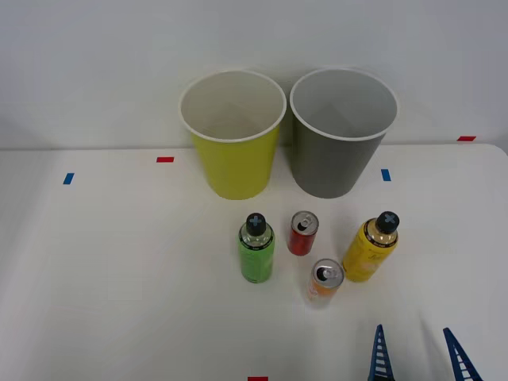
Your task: Put cans in the gray bin, plastic bottles in the light green bin
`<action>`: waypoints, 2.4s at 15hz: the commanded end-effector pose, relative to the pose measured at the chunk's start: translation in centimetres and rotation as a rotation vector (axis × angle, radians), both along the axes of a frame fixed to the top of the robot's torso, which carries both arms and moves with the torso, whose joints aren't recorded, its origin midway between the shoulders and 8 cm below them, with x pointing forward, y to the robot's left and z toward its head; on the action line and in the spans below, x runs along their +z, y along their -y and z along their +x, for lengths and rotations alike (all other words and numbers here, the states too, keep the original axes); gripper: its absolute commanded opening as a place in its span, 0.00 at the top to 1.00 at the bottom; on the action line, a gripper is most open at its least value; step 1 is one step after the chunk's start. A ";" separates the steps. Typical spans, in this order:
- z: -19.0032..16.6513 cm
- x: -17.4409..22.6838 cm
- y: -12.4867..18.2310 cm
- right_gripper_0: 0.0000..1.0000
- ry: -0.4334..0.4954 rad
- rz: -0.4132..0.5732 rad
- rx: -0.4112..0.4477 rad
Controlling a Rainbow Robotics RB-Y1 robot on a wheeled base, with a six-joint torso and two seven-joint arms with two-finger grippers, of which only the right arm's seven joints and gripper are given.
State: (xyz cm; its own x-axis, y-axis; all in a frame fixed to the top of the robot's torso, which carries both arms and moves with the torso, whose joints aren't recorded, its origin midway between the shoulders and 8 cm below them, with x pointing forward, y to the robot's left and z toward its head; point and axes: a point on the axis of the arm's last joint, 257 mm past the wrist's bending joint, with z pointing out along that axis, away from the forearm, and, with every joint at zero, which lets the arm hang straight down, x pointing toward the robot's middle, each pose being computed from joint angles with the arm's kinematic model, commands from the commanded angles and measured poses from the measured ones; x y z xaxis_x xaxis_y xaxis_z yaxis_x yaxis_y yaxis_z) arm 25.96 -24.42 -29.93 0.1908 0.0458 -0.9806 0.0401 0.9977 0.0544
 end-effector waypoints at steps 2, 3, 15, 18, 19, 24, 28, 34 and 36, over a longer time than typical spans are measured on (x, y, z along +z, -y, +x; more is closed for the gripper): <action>0.0 0.0 0.0 0.00 0.000 0.000 0.000; 0.0 0.0 0.0 0.00 0.000 0.000 0.000; 0.0 0.0 0.0 0.00 0.000 0.000 0.000; 0.0 0.0 0.0 0.00 0.000 0.000 0.000; 0.0 0.0 0.0 0.00 0.000 0.000 0.000; 0.0 -0.8 0.1 0.00 -0.013 0.007 -0.003; -0.3 1.6 0.9 0.00 0.050 -0.005 0.003; 1.9 1.6 0.1 0.00 0.043 0.012 0.061; 3.3 2.5 -0.6 0.00 0.073 0.047 0.079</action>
State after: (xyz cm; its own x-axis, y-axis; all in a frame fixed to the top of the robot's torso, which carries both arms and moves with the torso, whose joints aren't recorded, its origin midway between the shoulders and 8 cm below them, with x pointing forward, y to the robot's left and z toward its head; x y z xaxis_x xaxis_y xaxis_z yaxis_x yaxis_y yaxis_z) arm 28.51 -24.24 -27.84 0.2444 0.0885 -0.9656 -0.0330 0.9960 0.0830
